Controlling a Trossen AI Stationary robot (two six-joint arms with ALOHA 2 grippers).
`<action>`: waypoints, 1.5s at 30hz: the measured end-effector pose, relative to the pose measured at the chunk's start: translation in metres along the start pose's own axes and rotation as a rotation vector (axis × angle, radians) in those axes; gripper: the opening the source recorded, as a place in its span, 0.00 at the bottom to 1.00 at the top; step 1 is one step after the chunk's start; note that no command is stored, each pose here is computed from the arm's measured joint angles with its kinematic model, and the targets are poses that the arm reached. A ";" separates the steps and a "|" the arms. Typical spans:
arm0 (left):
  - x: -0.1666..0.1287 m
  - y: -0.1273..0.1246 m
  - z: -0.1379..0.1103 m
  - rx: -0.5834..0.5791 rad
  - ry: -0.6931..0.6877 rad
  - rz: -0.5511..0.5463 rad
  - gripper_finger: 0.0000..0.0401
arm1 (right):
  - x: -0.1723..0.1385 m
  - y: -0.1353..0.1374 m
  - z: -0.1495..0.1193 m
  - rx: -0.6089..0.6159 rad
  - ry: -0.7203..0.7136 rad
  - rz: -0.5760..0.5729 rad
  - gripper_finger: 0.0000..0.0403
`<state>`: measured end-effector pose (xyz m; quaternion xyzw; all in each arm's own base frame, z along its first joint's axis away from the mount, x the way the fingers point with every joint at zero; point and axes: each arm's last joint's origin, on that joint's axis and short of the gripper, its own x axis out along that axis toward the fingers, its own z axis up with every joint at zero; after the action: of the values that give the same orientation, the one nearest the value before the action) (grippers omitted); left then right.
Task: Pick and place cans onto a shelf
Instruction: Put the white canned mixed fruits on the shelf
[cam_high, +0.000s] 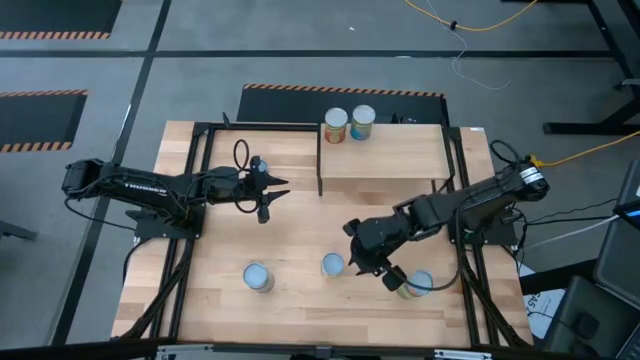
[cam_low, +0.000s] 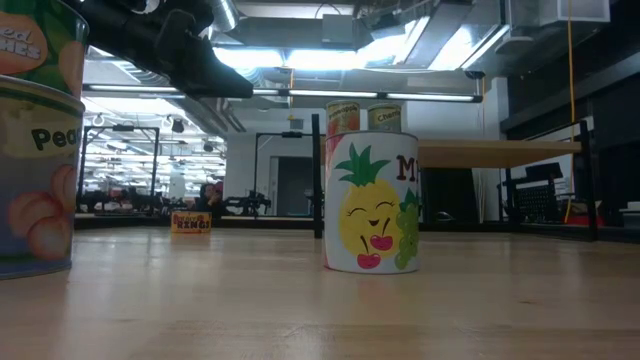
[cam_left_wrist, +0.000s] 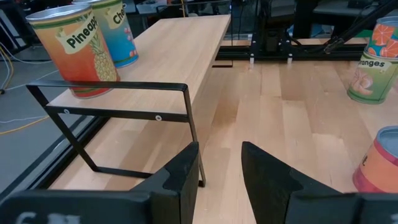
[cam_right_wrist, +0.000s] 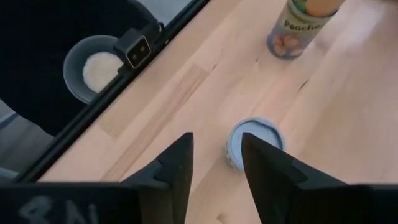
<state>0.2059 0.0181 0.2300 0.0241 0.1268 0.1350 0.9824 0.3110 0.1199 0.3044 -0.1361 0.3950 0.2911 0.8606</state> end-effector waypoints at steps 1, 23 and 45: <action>0.000 0.000 0.000 0.000 0.000 0.000 0.28 | 0.003 0.000 -0.003 0.000 0.001 0.000 0.35; 0.000 0.000 0.000 0.001 0.004 0.000 0.28 | 0.043 -0.001 -0.033 -0.028 -0.100 -0.027 0.35; 0.000 0.000 0.000 0.001 0.003 0.000 0.28 | 0.085 -0.006 -0.055 -0.050 -0.059 -0.082 0.35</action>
<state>0.2058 0.0181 0.2296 0.0244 0.1285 0.1349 0.9822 0.3258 0.1226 0.2042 -0.1653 0.3562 0.2692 0.8794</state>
